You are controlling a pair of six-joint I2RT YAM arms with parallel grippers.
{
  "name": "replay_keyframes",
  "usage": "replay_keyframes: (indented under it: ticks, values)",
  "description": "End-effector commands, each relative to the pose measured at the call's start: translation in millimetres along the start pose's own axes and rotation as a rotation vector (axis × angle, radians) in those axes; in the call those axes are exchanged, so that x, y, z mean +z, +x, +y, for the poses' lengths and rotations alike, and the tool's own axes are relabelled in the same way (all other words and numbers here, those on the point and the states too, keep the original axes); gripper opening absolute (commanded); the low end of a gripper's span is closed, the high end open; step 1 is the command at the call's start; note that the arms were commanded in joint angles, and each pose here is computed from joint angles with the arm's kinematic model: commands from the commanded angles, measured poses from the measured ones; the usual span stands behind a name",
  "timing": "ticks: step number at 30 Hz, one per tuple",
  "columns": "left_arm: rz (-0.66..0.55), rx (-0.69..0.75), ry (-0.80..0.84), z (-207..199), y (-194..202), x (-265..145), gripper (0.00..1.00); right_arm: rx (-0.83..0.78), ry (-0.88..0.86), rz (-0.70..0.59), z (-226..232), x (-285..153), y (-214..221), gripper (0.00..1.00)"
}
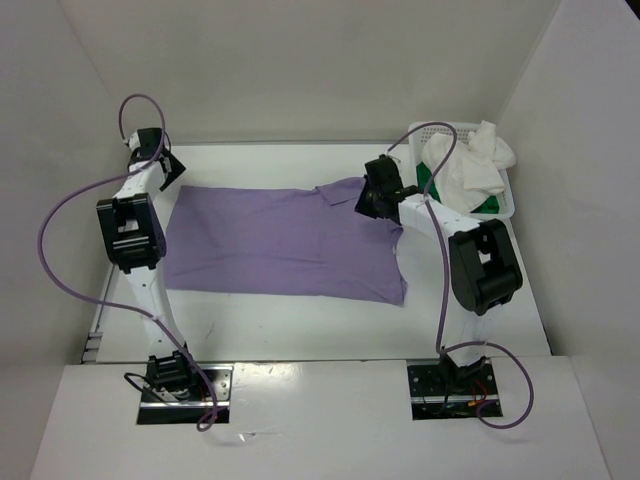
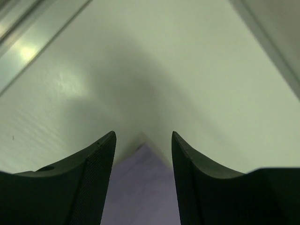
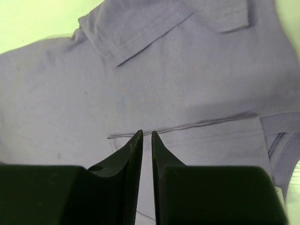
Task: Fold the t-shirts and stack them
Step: Pick up the 1/3-folded T-shirt from the center of the board.
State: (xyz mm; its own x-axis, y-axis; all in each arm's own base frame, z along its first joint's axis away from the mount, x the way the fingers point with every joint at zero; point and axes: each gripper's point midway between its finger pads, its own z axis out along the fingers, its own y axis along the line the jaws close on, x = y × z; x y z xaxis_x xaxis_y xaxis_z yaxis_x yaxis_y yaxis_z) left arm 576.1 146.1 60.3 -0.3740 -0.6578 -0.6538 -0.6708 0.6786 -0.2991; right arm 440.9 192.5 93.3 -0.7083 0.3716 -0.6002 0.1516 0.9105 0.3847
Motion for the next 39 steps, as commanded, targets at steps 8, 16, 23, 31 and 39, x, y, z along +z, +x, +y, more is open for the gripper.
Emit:
replay_keyframes:
  ticks: [8,16,23,31,39]
  values:
    - [-0.002,0.068,-0.049,4.9,-5.5,25.1,0.56,0.019,-0.052,-0.069,3.6,-13.5,-30.9,0.19]
    - [0.054,0.111,-0.010,12.1,23.7,30.0,0.55,0.027,-0.045,-0.060,1.8,-6.7,-27.2,0.23]
    - [0.078,0.111,0.015,9.4,33.2,38.5,0.56,0.027,-0.040,-0.053,0.1,-3.7,-24.6,0.23]
    - [0.091,0.124,0.037,2.9,45.9,32.6,0.43,0.034,-0.025,-0.063,-6.4,-5.1,-27.9,0.27]
    - [0.099,0.174,0.035,4.3,51.9,29.4,0.44,0.050,-0.020,-0.083,-9.4,-1.7,-41.5,0.31]
